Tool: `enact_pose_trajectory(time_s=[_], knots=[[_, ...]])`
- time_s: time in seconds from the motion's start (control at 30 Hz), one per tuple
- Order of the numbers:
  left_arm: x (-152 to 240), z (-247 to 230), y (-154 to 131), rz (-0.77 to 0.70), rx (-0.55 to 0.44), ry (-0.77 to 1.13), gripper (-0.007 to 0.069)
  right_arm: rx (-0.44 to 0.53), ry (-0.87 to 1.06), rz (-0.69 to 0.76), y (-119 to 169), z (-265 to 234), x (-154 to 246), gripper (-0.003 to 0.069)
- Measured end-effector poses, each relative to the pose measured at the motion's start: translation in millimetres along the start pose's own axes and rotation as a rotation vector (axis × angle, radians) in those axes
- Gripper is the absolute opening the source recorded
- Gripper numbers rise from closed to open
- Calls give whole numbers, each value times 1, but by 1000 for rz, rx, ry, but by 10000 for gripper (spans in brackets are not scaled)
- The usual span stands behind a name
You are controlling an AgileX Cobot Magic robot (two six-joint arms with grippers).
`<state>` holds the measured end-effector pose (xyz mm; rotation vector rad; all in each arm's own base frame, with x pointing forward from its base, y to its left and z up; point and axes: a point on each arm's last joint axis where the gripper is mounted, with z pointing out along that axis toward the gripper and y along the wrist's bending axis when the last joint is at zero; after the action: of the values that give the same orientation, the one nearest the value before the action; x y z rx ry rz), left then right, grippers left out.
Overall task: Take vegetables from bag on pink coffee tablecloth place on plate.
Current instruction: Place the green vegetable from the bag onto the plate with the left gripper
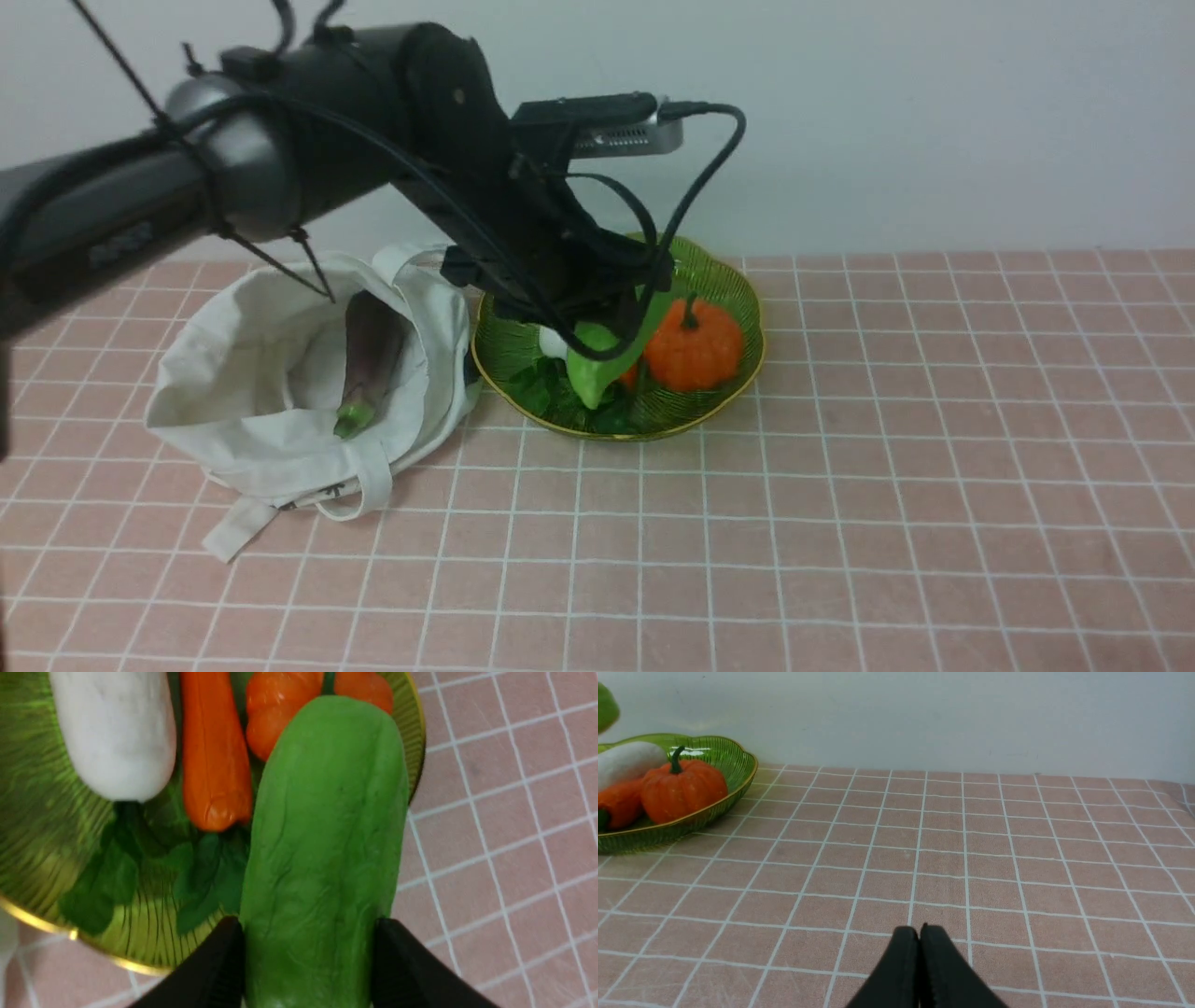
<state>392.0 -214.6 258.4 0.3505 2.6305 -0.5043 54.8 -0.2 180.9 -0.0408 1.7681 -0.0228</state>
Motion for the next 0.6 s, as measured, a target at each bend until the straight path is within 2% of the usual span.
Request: enact_pose_trajectory(time_s=[0.27, 0.5, 0.6], knots=[[-42, 37, 7, 53, -63, -104, 319, 0, 0, 0, 0, 0, 0, -15], [-46, 63, 17, -24, -117, -97, 321, 0, 0, 0, 0, 0, 0, -15], [-46, 63, 19, -35, -122, -102, 358, 0, 0, 0, 0, 0, 0, -15]])
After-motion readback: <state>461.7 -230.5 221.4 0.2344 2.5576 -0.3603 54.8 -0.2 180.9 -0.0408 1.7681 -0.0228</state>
